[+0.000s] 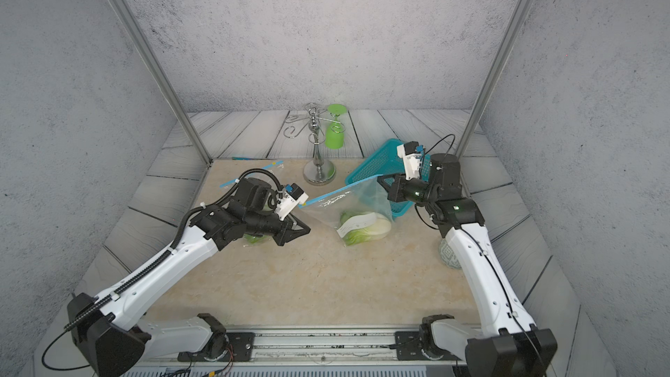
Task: Put the chinese cabbages into a zipper bag and zip it
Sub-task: Zip the zipper on the zipper food storage bag, then place the zipper food storage bag at the center of the board.
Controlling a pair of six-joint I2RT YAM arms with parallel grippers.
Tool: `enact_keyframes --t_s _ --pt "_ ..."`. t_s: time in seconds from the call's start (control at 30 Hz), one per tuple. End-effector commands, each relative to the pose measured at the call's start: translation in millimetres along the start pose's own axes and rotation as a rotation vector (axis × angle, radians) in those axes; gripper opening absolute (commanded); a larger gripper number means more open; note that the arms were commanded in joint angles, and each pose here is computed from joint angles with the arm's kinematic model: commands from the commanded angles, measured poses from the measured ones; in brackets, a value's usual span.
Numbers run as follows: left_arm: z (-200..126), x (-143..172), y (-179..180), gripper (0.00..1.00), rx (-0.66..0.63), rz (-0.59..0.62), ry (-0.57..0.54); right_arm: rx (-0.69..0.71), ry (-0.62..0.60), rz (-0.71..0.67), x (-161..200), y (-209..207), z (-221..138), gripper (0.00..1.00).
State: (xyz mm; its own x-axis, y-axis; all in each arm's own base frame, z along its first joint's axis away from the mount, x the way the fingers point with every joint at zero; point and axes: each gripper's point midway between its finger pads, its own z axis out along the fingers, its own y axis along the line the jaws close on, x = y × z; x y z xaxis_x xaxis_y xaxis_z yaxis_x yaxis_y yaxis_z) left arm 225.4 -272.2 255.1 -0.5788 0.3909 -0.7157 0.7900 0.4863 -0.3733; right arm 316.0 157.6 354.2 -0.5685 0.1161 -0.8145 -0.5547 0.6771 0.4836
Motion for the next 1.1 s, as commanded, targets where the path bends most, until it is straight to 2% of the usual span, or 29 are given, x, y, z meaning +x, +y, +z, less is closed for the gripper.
enact_keyframes --t_s 0.0,0.17,0.37,0.5,0.67,0.77,0.9,1.0,1.07 --pt "-14.3 -5.2 -8.5 0.08 -0.021 0.033 -0.05 -0.093 0.019 -0.042 12.0 39.5 -23.9 0.0" --pt "-29.1 7.8 0.2 0.33 -0.103 0.002 -0.091 -0.121 0.027 -0.055 24.6 58.0 -35.2 0.0" --pt "-27.9 -18.8 7.4 0.49 -0.003 -0.11 -0.318 0.033 0.032 -0.048 31.7 27.3 -31.4 0.0" --pt "-15.4 -26.2 19.3 0.59 0.045 -0.128 -0.416 0.094 0.057 -0.034 34.4 10.1 -22.6 0.0" --pt "-6.0 -23.0 51.8 0.63 -0.006 -0.192 -0.467 0.239 0.113 -0.027 41.7 -32.6 -2.7 0.0" --pt "4.0 -19.3 62.2 0.62 -0.028 -0.218 -0.441 0.287 0.145 0.033 48.3 -61.5 23.9 0.0" --pt "15.3 -12.9 70.8 0.61 -0.044 -0.247 -0.388 0.415 0.123 0.024 39.5 -107.3 53.2 0.0" --pt "21.8 -7.8 73.0 0.6 -0.043 -0.25 -0.343 0.443 0.188 0.015 34.8 -130.0 81.3 0.01" --pt "22.2 -5.1 73.6 0.6 -0.054 -0.253 -0.316 0.408 0.241 0.037 37.8 -133.6 97.4 0.13"
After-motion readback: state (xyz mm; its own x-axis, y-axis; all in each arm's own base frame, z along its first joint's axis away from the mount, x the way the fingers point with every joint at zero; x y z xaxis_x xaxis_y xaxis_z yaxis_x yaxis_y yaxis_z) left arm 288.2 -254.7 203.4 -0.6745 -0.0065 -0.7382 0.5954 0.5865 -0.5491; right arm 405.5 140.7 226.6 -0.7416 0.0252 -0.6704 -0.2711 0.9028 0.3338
